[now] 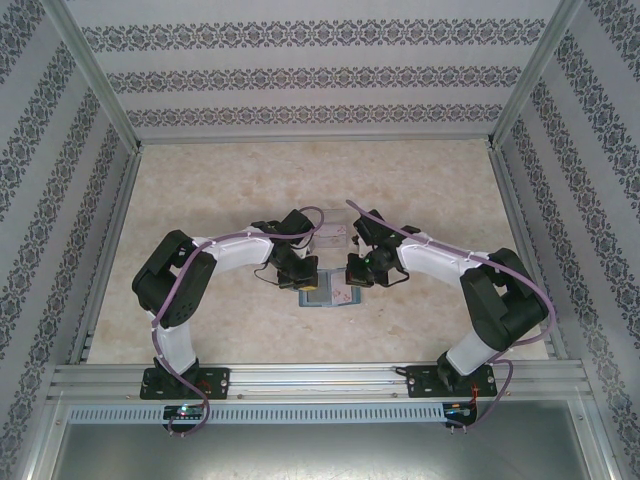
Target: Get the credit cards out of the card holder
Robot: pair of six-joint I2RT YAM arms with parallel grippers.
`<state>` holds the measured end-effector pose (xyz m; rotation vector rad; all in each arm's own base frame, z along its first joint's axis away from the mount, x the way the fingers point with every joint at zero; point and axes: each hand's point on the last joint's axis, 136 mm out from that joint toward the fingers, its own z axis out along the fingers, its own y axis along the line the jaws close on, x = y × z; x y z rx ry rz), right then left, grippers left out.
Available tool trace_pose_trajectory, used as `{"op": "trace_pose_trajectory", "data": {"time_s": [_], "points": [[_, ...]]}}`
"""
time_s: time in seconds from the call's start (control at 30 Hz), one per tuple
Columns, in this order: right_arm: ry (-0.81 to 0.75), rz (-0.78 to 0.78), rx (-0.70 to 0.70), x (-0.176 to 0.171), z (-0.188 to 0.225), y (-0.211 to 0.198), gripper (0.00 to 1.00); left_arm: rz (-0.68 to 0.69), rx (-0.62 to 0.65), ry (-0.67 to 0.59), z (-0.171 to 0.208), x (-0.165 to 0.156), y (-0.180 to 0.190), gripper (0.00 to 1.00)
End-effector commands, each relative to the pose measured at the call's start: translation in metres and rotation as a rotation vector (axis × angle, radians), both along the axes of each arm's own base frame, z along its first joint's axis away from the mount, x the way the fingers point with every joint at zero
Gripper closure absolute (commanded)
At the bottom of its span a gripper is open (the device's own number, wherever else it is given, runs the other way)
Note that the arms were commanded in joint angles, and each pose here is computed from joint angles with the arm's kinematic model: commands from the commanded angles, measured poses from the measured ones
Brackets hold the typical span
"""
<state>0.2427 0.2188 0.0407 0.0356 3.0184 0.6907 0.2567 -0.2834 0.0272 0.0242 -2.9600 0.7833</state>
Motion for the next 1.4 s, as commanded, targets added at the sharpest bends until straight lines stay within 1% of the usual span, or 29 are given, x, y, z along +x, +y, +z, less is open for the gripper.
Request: {"op": "trace_pose_trajectory", "data": {"time_s": [0.0, 0.33, 0.43, 0.5, 0.6, 0.7, 1.0, 1.37], "points": [[-0.021, -0.001, -0.049, 0.001, 0.005, -0.009, 0.95, -0.023, 0.08, 0.046, -0.017, -0.014, 0.012, 1.0], [-0.031, 0.001, -0.02, 0.002, 0.01, 0.002, 0.93, -0.022, 0.082, 0.05, -0.018, -0.015, 0.012, 1.0], [-0.032, 0.001, 0.002, 0.002, 0.014, 0.007, 0.9, -0.022, 0.082, 0.052, -0.019, -0.015, 0.012, 1.0], [-0.03, -0.003, 0.018, 0.002, 0.016, 0.011, 0.86, -0.023, 0.08, 0.051, -0.019, -0.014, 0.011, 1.0], [-0.028, -0.003, 0.039, 0.001, 0.019, 0.015, 0.83, -0.023, 0.08, 0.052, -0.019, -0.014, 0.011, 1.0], [-0.024, -0.002, 0.05, -0.001, 0.021, 0.018, 0.81, -0.024, 0.08, 0.054, -0.02, -0.015, 0.011, 1.0], [-0.017, 0.0, 0.071, -0.005, 0.027, 0.024, 0.8, -0.024, 0.076, 0.055, -0.021, -0.015, 0.01, 1.0], [-0.003, 0.021, 0.062, -0.012, 0.025, 0.026, 0.81, -0.028, 0.073, 0.062, -0.023, -0.016, 0.009, 1.0]]}}
